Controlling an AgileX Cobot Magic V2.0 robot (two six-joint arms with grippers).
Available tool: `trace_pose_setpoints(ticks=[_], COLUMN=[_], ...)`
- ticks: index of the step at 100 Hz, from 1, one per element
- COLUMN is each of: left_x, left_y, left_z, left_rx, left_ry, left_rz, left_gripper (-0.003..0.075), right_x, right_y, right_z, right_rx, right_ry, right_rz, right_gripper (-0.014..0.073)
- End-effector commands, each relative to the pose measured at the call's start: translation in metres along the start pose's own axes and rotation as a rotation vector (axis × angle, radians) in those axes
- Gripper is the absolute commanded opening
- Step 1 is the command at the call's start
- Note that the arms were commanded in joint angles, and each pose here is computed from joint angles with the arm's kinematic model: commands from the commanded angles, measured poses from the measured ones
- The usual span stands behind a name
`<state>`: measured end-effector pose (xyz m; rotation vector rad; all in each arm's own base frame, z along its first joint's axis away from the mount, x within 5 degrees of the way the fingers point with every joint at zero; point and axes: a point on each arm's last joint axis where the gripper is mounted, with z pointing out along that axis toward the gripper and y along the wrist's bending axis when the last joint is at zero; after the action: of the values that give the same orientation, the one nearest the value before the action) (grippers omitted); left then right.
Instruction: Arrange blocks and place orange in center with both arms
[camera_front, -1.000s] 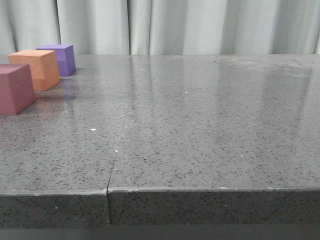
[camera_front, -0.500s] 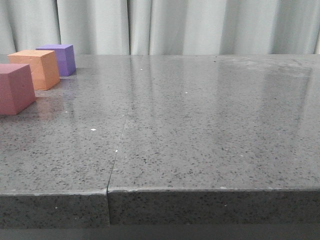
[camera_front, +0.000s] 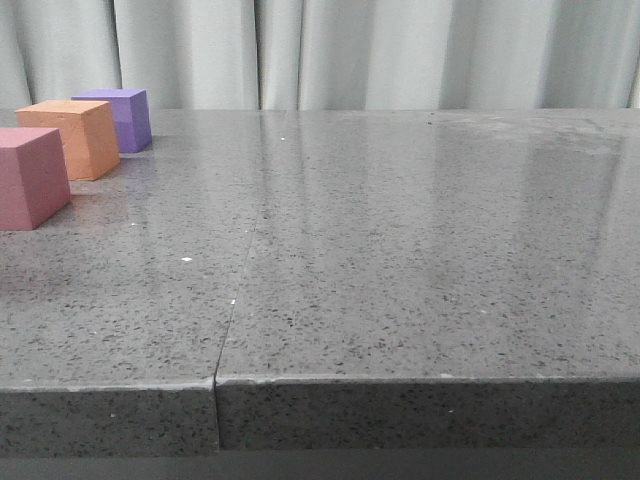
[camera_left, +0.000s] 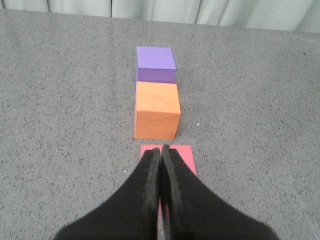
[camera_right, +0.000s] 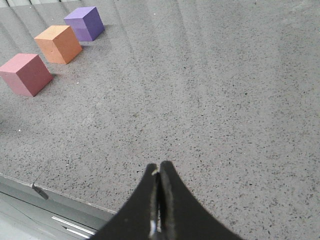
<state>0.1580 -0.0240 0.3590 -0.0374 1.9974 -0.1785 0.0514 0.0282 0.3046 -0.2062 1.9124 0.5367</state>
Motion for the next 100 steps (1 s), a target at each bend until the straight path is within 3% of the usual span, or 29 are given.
trace_pose_setpoints(ticks=[1, 45, 76, 100], left_x=[-0.006, 0.053, 0.071, 0.095], left_y=[-0.002, 0.009, 0.015, 0.024], left_z=[-0.013, -0.037, -0.037, -0.042], left_rx=[0.035, 0.058, 0.033, -0.008], left_ry=[-0.106, -0.156, -0.294, -0.354], left_rz=[-0.016, -0.032, 0.151, 0.117], left_gripper=[-0.002, -0.002, -0.002, -0.002], right_x=[-0.014, -0.014, -0.014, -0.014], right_y=[0.003, 0.003, 0.003, 0.003], right_z=[-0.003, -0.003, -0.003, -0.003], right_rx=[-0.014, -0.014, -0.014, -0.014], right_ry=[-0.095, -0.095, -0.095, -0.095], right_rz=[-0.018, -0.018, -0.018, -0.018], right_gripper=[-0.0068, -0.0068, -0.0068, -0.0068])
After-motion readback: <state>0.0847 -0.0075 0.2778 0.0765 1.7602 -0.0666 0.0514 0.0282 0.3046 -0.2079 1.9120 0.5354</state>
